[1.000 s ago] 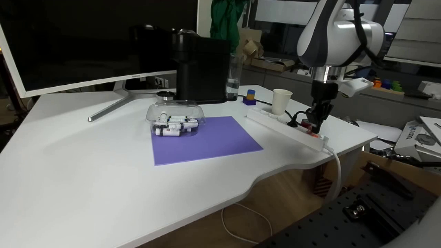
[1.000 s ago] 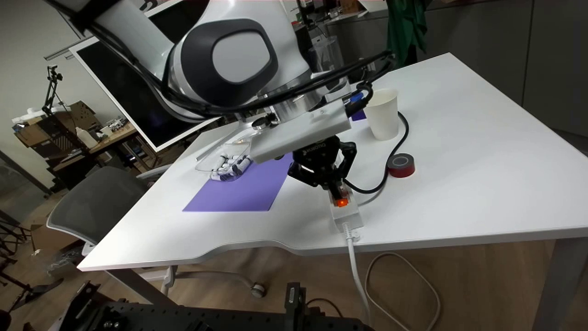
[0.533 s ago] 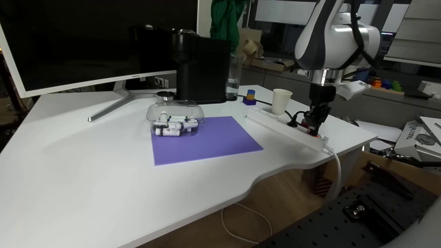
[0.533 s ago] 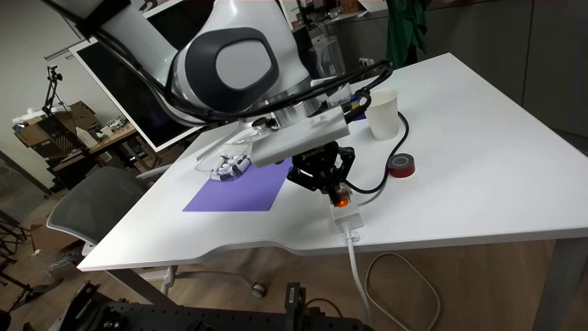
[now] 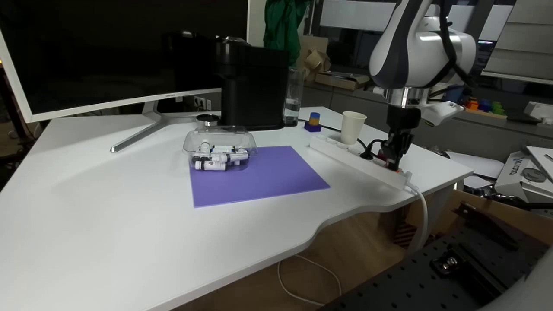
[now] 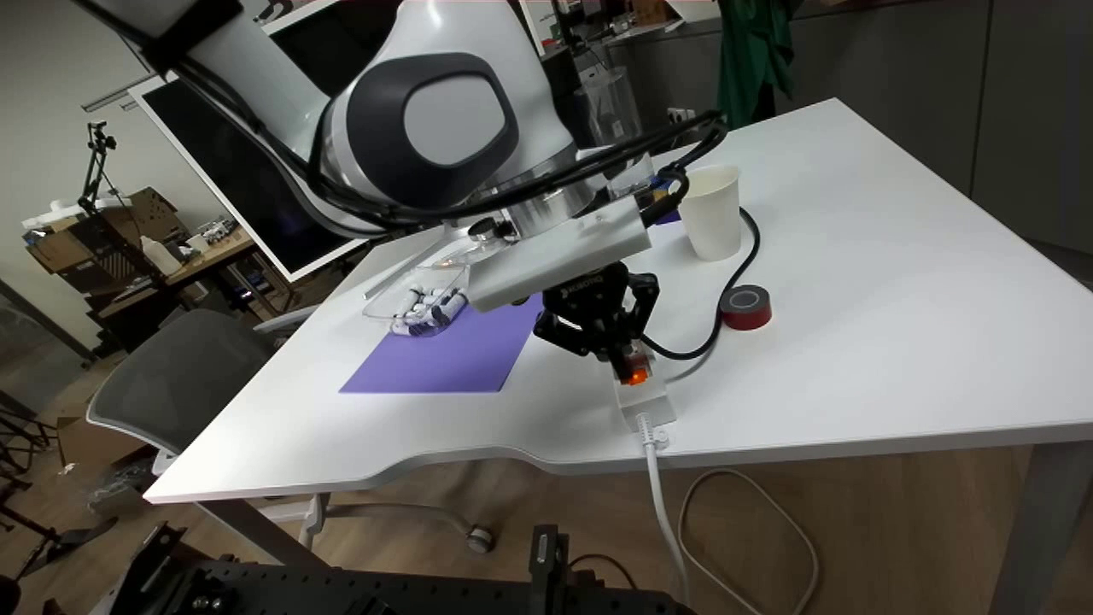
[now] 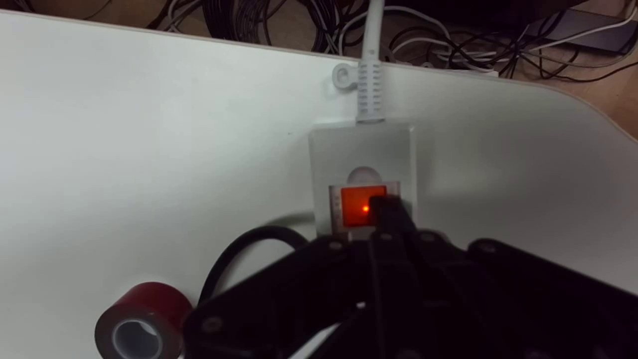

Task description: Push on the first button from the right on the adaptor.

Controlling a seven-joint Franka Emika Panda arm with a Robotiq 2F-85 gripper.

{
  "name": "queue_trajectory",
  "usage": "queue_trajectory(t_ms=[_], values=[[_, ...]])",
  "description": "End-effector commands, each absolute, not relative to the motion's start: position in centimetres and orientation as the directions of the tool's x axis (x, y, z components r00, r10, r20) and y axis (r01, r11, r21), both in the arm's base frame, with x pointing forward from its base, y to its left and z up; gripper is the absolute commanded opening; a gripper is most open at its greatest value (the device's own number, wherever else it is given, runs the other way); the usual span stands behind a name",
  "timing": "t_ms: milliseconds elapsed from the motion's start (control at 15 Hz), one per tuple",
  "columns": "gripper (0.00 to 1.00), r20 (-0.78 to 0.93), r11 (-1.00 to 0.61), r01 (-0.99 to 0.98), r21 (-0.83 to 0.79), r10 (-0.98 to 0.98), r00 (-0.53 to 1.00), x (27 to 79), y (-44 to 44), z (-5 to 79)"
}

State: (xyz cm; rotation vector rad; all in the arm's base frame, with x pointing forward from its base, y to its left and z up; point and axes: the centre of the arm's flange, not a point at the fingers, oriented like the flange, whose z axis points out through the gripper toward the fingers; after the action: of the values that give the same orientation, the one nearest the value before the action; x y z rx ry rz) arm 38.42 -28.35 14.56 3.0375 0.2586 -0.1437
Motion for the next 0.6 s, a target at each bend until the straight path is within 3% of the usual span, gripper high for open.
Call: queue_trajectory(t_ms=[0, 533], values=[[0.00, -0.151, -0.983, 0.171, 0.068, 0.159, 0.976, 38.7, -28.7, 10.5], [0.00, -0.147, -0.984, 0.143, 0.106, 0.126, 0.981, 37.7, -29.4, 6.9]])
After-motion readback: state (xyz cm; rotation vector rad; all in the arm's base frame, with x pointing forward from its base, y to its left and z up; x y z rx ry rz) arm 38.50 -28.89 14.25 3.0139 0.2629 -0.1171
